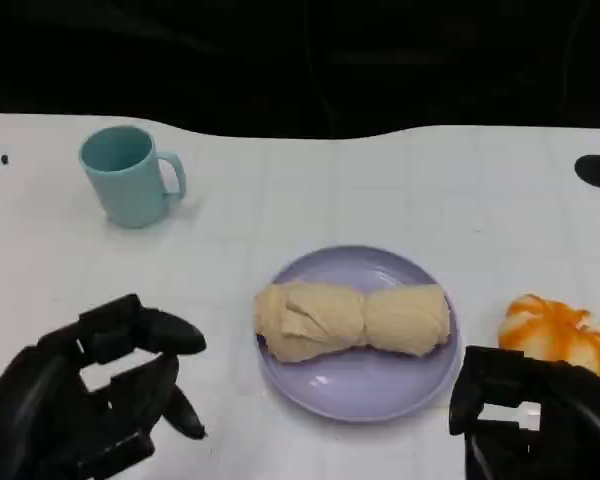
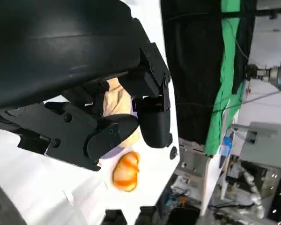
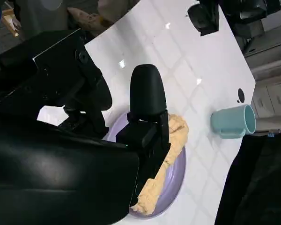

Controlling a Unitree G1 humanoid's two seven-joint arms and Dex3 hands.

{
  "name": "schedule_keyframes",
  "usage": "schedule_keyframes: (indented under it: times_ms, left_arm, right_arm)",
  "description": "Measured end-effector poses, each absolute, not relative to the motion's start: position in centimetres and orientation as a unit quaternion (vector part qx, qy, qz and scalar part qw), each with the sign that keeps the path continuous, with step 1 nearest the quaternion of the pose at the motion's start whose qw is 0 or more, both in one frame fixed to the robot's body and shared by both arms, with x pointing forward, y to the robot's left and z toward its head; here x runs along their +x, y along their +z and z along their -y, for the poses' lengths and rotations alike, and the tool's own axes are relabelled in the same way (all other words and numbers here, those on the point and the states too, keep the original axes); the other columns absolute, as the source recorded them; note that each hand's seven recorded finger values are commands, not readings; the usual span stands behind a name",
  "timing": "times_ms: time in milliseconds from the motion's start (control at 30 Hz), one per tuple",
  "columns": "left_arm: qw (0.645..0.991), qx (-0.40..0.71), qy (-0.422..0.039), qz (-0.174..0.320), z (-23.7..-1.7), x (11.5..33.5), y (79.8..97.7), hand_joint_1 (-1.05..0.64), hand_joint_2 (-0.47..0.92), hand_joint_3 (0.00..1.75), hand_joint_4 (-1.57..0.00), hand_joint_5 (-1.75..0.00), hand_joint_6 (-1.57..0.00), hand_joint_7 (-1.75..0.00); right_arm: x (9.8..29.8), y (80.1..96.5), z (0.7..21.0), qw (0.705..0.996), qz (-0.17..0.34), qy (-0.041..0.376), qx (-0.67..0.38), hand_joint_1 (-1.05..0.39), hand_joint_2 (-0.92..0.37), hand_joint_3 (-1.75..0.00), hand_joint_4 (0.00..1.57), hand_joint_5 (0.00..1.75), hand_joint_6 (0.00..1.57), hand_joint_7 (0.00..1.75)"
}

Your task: Grasp the towel on the left side of the plate with the left hand and place it into the plate.

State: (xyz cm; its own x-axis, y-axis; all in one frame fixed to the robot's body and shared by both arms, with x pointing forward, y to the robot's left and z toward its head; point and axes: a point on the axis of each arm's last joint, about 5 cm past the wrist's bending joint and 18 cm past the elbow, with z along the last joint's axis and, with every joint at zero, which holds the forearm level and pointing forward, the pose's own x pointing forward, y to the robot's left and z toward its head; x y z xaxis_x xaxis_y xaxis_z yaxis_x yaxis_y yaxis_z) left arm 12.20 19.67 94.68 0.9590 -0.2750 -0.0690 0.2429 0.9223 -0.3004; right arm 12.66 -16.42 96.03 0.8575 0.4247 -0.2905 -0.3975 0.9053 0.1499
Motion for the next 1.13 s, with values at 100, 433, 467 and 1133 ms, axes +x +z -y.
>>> schedule_keyframes:
  times_ms: [100, 433, 467, 1133]
  left_arm:
    - [0.977, -0.157, -0.128, -0.066, -19.6, 11.8, 94.3, -0.19, 0.71, 0.83, -0.73, -1.71, -0.72, -1.39]
    - [0.972, -0.19, -0.113, -0.082, -19.3, 11.9, 92.7, -0.19, 0.65, 0.92, -0.73, -1.75, -0.73, -1.45]
    - [0.972, -0.191, -0.112, -0.082, -19.3, 11.9, 92.7, -0.19, 0.65, 0.92, -0.73, -1.75, -0.73, -1.44]
    - [0.974, -0.181, -0.109, -0.082, -19.6, 12.0, 92.5, -0.16, 0.61, 0.97, -0.77, -1.71, -0.78, -1.4]
  right_arm:
    - [12.7, 96.0, 16.6, 0.963, -0.162, 0.211, 0.042, 0.07, -0.49, -1.43, 0.81, 1.75, 0.67, 1.62]
    - [12.7, 95.6, 17.1, 0.964, -0.164, 0.206, 0.043, 0.07, -0.51, -1.44, 0.8, 1.75, 0.66, 1.62]
    - [12.7, 95.6, 17.1, 0.964, -0.163, 0.206, 0.042, 0.08, -0.52, -1.44, 0.8, 1.75, 0.66, 1.63]
    - [12.5, 95.5, 17.2, 0.965, -0.16, 0.204, 0.044, 0.08, -0.52, -1.43, 0.81, 1.75, 0.66, 1.64]
